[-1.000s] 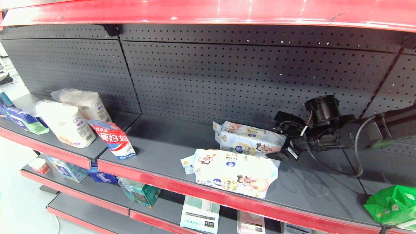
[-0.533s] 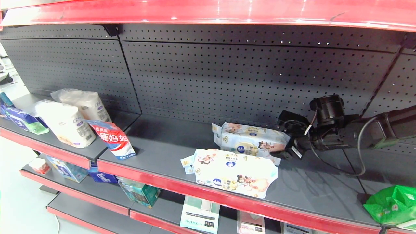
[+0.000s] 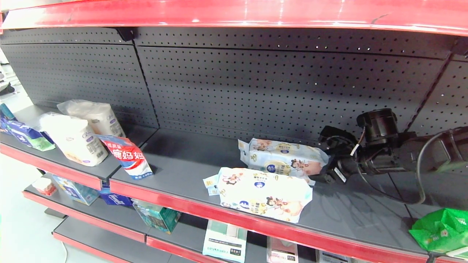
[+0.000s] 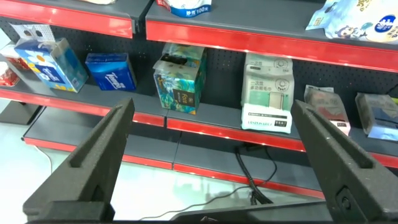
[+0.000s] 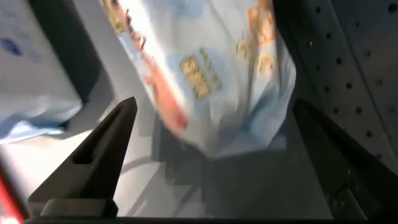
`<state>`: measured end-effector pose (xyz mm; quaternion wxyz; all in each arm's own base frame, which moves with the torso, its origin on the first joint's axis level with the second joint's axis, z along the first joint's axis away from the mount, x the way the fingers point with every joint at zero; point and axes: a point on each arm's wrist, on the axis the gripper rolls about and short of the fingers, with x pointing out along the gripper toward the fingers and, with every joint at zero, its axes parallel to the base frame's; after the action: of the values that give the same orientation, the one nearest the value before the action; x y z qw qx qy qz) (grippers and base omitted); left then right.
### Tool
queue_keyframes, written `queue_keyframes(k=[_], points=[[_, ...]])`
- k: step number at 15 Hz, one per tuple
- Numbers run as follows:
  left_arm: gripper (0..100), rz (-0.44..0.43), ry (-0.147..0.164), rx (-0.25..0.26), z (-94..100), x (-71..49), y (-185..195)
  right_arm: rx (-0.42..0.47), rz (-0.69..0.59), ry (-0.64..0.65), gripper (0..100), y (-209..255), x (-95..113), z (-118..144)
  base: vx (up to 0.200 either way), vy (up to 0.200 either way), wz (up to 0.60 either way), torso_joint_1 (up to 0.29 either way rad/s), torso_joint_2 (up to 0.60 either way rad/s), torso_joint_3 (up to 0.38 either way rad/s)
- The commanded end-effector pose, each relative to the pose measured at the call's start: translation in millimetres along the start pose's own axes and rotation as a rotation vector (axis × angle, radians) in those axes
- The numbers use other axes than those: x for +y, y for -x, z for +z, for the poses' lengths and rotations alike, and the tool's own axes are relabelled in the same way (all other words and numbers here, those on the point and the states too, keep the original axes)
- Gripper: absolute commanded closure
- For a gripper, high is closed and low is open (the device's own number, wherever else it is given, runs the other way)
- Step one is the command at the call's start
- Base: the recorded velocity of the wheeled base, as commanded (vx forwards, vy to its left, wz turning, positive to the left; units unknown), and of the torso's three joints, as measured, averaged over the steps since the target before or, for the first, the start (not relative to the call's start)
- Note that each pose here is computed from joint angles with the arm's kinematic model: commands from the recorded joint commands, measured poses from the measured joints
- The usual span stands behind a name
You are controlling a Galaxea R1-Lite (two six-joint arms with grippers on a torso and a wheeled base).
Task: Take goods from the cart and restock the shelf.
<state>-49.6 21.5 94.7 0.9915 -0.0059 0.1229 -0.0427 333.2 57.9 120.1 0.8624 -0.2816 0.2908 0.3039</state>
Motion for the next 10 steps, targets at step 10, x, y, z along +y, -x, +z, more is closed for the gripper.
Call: queue_keyframes(k=[10], points=[[0, -0.022, 0.009, 0.003, 0.0, -0.4, 0, -0.034, -0.059, -0.174, 0, 65, 26, -9, 0.000, 0.000, 0.00, 0.000, 0.00, 0.000]])
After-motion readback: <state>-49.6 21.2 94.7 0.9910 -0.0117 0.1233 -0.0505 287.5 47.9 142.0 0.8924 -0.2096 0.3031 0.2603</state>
